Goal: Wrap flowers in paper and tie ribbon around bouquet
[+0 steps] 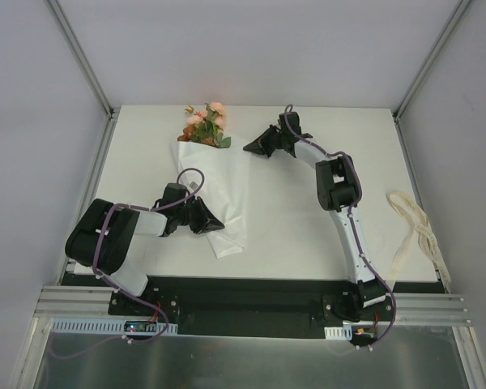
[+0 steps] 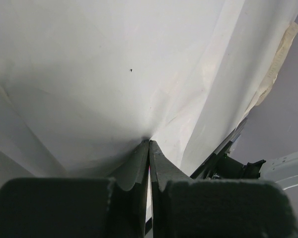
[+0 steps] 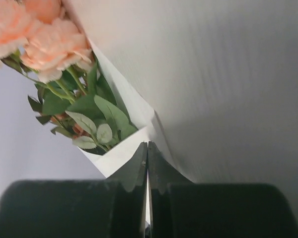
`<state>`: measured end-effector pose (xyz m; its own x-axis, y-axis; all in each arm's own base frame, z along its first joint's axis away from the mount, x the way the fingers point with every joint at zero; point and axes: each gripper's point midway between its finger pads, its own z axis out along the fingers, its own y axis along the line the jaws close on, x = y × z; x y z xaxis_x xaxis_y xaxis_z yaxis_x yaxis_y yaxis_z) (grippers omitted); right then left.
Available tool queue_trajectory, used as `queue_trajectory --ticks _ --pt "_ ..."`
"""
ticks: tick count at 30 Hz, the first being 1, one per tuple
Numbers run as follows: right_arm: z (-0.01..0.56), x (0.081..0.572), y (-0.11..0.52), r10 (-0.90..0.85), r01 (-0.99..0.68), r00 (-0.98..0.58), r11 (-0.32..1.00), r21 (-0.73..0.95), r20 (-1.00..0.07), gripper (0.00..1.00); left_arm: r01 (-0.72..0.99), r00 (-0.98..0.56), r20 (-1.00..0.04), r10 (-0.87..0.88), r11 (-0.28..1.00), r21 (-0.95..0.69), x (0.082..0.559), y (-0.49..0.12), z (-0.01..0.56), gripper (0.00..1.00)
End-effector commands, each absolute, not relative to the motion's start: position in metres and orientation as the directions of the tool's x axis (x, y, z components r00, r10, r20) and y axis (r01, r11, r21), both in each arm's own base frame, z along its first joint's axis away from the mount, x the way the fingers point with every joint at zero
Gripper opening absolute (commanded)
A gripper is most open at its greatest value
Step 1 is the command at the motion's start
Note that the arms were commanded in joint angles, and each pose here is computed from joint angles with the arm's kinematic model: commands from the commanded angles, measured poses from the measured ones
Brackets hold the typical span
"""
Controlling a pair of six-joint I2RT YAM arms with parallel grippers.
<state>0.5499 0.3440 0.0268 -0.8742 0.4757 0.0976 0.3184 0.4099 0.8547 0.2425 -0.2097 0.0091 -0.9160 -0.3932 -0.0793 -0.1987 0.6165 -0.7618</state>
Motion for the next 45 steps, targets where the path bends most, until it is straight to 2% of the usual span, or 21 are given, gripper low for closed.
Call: queue_trajectory --ticks 1,5,9,10,11,13,14,15,18,20,22,23,25,26,27,28,29,30,33,41,45 --pt "0.002 0.570 0.323 0.632 0.551 -0.733 0.332 0.766 0.253 0.01 -0.302 -0.921 0.004 -0.390 0.707 -0.639 0.205 -0.188 -0.026 0.00" --pt "0.003 0.597 0.321 0.646 0.490 -0.740 0.327 0.808 0.187 0.01 -0.306 -0.921 0.009 -0.391 0.707 -0.638 0.205 -0.189 -0.027 0.00" --pt "0.055 0.616 0.313 0.554 0.216 -0.832 0.345 0.913 -0.013 0.01 -0.304 -0.920 -0.001 -0.393 0.713 -0.632 0.208 -0.188 -0.029 0.00" --pt "0.055 0.610 0.306 0.531 0.199 -0.847 0.361 0.911 -0.026 0.02 -0.305 -0.919 -0.001 -0.393 0.714 -0.630 0.209 -0.188 -0.030 0.00" --pt "0.097 0.603 0.302 0.458 0.045 -0.876 0.386 0.921 -0.149 0.04 -0.304 -0.920 0.001 -0.392 0.713 -0.632 0.208 -0.188 -0.030 0.00" --pt "0.091 0.576 0.284 0.406 0.051 -0.903 0.431 0.901 -0.142 0.12 -0.303 -0.919 -0.004 -0.394 0.714 -0.631 0.209 -0.187 -0.031 0.00" --pt "0.140 0.559 0.279 0.348 -0.094 -0.899 0.438 0.894 -0.265 0.18 -0.307 -0.918 -0.003 -0.396 0.715 -0.628 0.208 -0.187 -0.032 0.00" --pt "0.143 0.545 0.274 0.319 -0.125 -0.900 0.461 0.879 -0.295 0.32 -0.303 -0.918 -0.009 -0.397 0.714 -0.631 0.209 -0.187 -0.033 0.00" --pt "0.147 0.476 0.270 0.216 -0.190 -0.917 0.501 0.845 -0.334 0.49 -0.308 -0.915 -0.002 -0.403 0.702 -0.643 0.209 -0.189 -0.033 0.00" --pt "0.113 0.425 0.270 0.148 -0.147 -0.955 0.514 0.845 -0.256 0.53 -0.313 -0.914 0.005 -0.406 0.696 -0.646 0.208 -0.190 -0.035 0.00" --pt "0.118 0.387 0.284 0.065 -0.228 -0.952 0.497 0.837 -0.298 0.54 -0.312 -0.914 0.007 -0.405 0.693 -0.650 0.208 -0.190 -0.035 0.00" --pt "0.103 0.362 0.285 0.034 -0.218 -0.962 0.506 0.835 -0.272 0.54 -0.310 -0.915 0.005 -0.404 0.694 -0.650 0.207 -0.190 -0.036 0.00" --pt "0.112 0.330 0.304 -0.038 -0.281 -0.953 0.474 0.835 -0.300 0.49 -0.301 -0.918 0.003 -0.397 0.691 -0.657 0.207 -0.191 -0.034 0.00" --pt "0.110 0.315 0.310 -0.071 -0.294 -0.953 0.463 0.836 -0.296 0.44 -0.290 -0.922 -0.001 -0.388 0.690 -0.663 0.208 -0.192 -0.032 0.00" --pt "0.102 0.293 0.318 -0.119 -0.309 -0.950 0.463 0.831 -0.288 0.35 -0.281 -0.923 -0.007 -0.384 0.689 -0.668 0.209 -0.193 -0.031 0.00" --pt "0.105 0.288 0.321 -0.125 -0.353 -0.934 0.469 0.810 -0.335 0.31 -0.271 -0.927 -0.008 -0.375 0.685 -0.676 0.209 -0.194 -0.028 0.00" --pt "0.101 0.280 0.322 -0.135 -0.352 -0.935 0.472 0.808 -0.328 0.27 -0.251 -0.930 -0.026 -0.368 0.684 -0.685 0.212 -0.196 -0.025 0.00" --pt "0.093 0.267 0.327 -0.155 -0.352 -0.936 0.461 0.814 -0.317 0.18 -0.244 -0.930 -0.032 -0.366 0.682 -0.690 0.213 -0.196 -0.022 0.00" --pt "0.085 0.251 0.335 -0.178 -0.338 -0.941 0.427 0.839 -0.289 0.10 -0.200 -0.935 -0.065 -0.348 0.673 -0.712 0.218 -0.199 -0.010 0.02" --pt "0.057 0.233 0.349 -0.237 -0.305 -0.946 0.430 0.850 -0.219 0.04 -0.039 -0.942 -0.164 -0.294 0.577 -0.816 0.237 -0.222 0.057 0.29" --pt "0.054 0.227 0.355 -0.247 -0.300 -0.946 0.429 0.852 -0.209 0.04 -0.023 -0.951 -0.151 -0.268 0.551 -0.834 0.231 -0.233 0.070 0.27"
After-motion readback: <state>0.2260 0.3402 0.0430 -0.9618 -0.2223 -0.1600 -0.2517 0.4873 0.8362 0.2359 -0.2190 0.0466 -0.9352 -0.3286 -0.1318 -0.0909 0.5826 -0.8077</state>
